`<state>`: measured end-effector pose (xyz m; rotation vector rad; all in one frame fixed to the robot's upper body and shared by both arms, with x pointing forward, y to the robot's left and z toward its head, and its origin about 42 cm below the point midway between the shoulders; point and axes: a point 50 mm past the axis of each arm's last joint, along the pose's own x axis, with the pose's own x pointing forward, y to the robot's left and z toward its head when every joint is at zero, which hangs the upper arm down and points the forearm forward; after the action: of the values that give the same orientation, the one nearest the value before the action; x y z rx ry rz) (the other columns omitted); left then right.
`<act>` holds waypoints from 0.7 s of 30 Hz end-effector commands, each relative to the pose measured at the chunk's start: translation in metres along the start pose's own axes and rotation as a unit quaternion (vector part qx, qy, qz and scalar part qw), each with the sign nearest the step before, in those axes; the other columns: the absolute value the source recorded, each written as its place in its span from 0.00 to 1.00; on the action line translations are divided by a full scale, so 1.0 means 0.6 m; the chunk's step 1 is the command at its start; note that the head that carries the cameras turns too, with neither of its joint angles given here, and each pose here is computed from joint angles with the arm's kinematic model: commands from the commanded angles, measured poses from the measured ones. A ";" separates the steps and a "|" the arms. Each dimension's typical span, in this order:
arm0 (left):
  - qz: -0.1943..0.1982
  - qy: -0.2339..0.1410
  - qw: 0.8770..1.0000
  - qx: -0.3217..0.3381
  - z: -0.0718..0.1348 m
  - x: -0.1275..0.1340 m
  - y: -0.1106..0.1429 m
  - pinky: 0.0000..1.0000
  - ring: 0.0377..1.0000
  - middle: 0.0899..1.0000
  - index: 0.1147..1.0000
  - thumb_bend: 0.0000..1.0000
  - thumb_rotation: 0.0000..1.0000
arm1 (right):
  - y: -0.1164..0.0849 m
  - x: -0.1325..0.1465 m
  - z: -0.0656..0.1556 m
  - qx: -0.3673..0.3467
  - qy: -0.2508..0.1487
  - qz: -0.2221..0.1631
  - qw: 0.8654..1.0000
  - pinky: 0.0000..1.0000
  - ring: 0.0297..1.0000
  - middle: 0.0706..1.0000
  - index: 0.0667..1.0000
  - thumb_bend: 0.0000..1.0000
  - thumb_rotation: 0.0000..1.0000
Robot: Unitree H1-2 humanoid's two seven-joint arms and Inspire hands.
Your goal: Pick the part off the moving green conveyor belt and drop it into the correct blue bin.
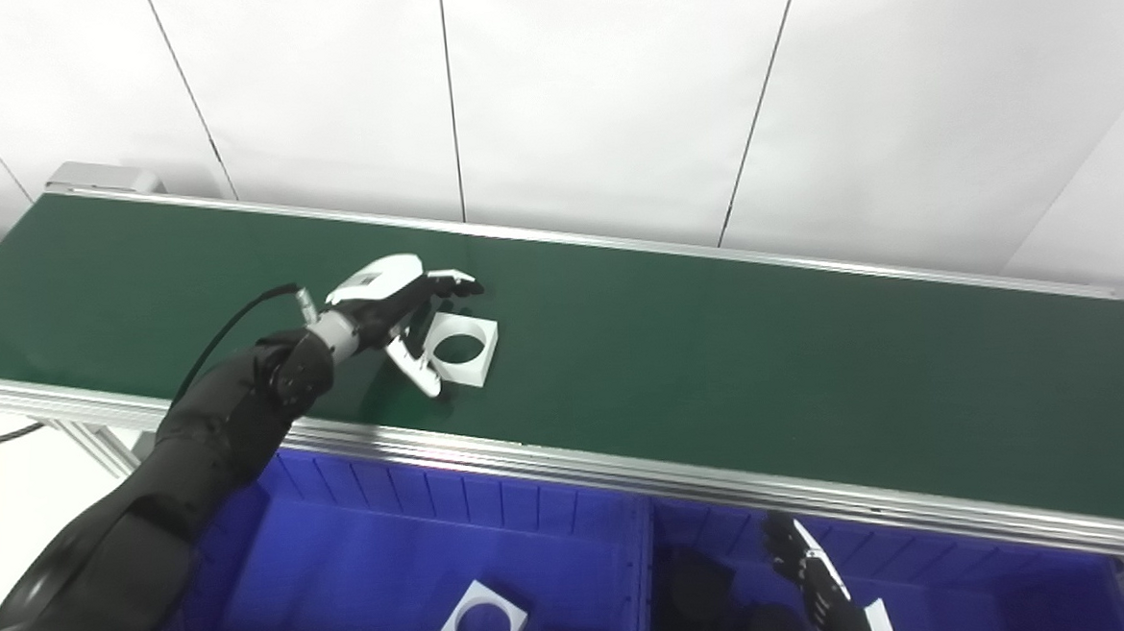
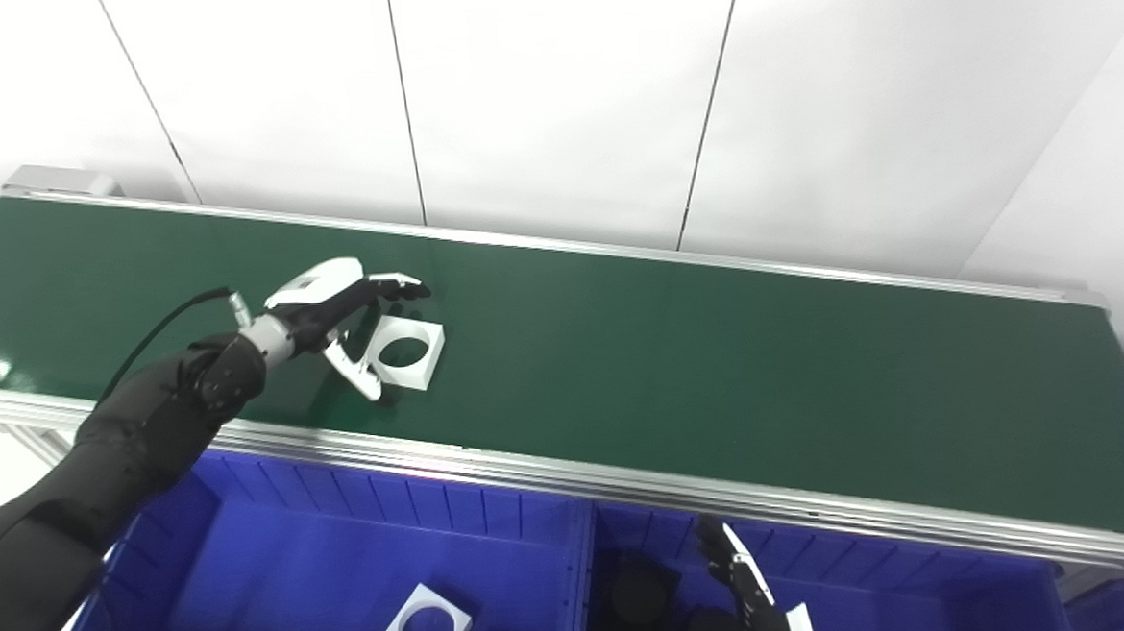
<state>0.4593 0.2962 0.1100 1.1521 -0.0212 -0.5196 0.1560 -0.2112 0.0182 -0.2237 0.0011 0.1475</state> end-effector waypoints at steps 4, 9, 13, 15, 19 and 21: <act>0.037 -0.019 0.999 0.020 0.008 0.005 0.025 0.28 0.31 0.44 0.44 0.53 0.00 | -0.004 0.002 0.018 0.007 -0.039 -0.004 0.999 0.88 0.88 0.89 0.90 0.85 0.39; 0.049 -0.030 0.998 0.014 0.012 0.004 0.027 0.39 0.37 0.44 0.46 0.50 0.00 | -0.005 0.002 0.019 0.007 -0.040 -0.005 0.999 0.86 0.88 0.89 0.90 0.84 0.39; 0.064 -0.038 0.997 0.006 0.014 0.004 0.028 0.40 0.38 0.44 0.46 0.50 0.00 | -0.004 0.003 0.020 0.012 -0.041 -0.006 0.999 0.88 0.88 0.88 0.90 0.84 0.38; 0.070 -0.043 0.997 0.003 0.015 0.003 0.027 0.40 0.38 0.43 0.47 0.50 0.00 | -0.004 0.002 0.020 0.010 -0.041 -0.007 0.999 0.87 0.88 0.88 0.90 0.84 0.39; 0.101 -0.065 0.993 -0.002 0.025 -0.006 0.030 0.39 0.37 0.43 0.47 0.50 0.00 | -0.005 0.000 0.020 0.006 -0.041 -0.008 0.999 0.86 0.88 0.88 0.90 0.84 0.40; 0.127 -0.079 0.989 -0.019 0.033 -0.014 0.034 0.40 0.39 0.44 0.46 0.50 0.00 | -0.005 -0.001 0.020 0.009 -0.041 -0.007 0.999 0.87 0.88 0.89 0.90 0.84 0.39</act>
<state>0.4453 0.2844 0.1105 1.0895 -0.1789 -0.4502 0.1533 -0.2115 0.0183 -0.2224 0.0038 0.1455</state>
